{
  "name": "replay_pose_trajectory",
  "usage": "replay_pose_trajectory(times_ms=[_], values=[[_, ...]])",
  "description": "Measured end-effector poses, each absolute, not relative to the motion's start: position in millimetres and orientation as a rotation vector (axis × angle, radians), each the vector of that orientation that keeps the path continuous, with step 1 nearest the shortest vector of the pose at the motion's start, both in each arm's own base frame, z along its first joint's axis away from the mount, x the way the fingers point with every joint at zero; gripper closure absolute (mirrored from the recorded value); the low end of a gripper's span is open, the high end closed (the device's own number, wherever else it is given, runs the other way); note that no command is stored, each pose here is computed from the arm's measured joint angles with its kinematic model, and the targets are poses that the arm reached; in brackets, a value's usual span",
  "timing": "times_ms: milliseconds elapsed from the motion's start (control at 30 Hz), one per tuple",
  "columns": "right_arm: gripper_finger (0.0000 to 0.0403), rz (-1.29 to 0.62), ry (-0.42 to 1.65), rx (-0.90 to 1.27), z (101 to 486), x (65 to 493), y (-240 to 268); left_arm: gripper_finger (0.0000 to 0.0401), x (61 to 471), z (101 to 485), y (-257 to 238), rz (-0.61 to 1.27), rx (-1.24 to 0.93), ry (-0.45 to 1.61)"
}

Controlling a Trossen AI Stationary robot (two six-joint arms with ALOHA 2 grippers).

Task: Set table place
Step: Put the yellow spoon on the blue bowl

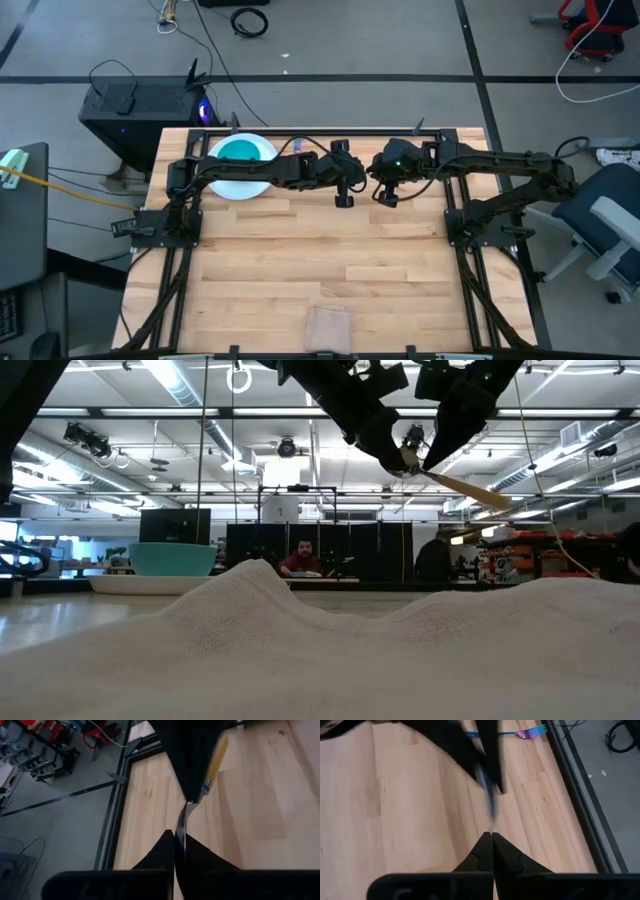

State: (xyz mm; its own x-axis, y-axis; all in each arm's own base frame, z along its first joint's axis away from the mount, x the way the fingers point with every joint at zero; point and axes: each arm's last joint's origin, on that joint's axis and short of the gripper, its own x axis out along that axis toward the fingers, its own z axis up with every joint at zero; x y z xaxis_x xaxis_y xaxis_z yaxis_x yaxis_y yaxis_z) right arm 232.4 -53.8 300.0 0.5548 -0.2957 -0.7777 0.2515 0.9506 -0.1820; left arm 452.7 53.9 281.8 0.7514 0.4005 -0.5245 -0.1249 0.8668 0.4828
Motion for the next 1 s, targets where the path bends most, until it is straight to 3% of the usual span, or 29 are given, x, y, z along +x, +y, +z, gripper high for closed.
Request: replay_pose_trajectory(times_ms=[400,767,1000], values=[[0.0393,-0.327,0.929,-0.064,300.2,232.2,-54.4,0.039,452.8,281.8,53.7,0.297,0.429,0.66],[0.0326,-0.312,0.858,-0.112,319.1,220.8,-51.7,0.039,440.1,296.2,55.8,0.39,0.446,0.694],[0.0293,-0.321,0.793,-0.11,333.7,210.1,-49.3,0.039,407.7,332.7,57.8,0.535,0.379,0.702]])
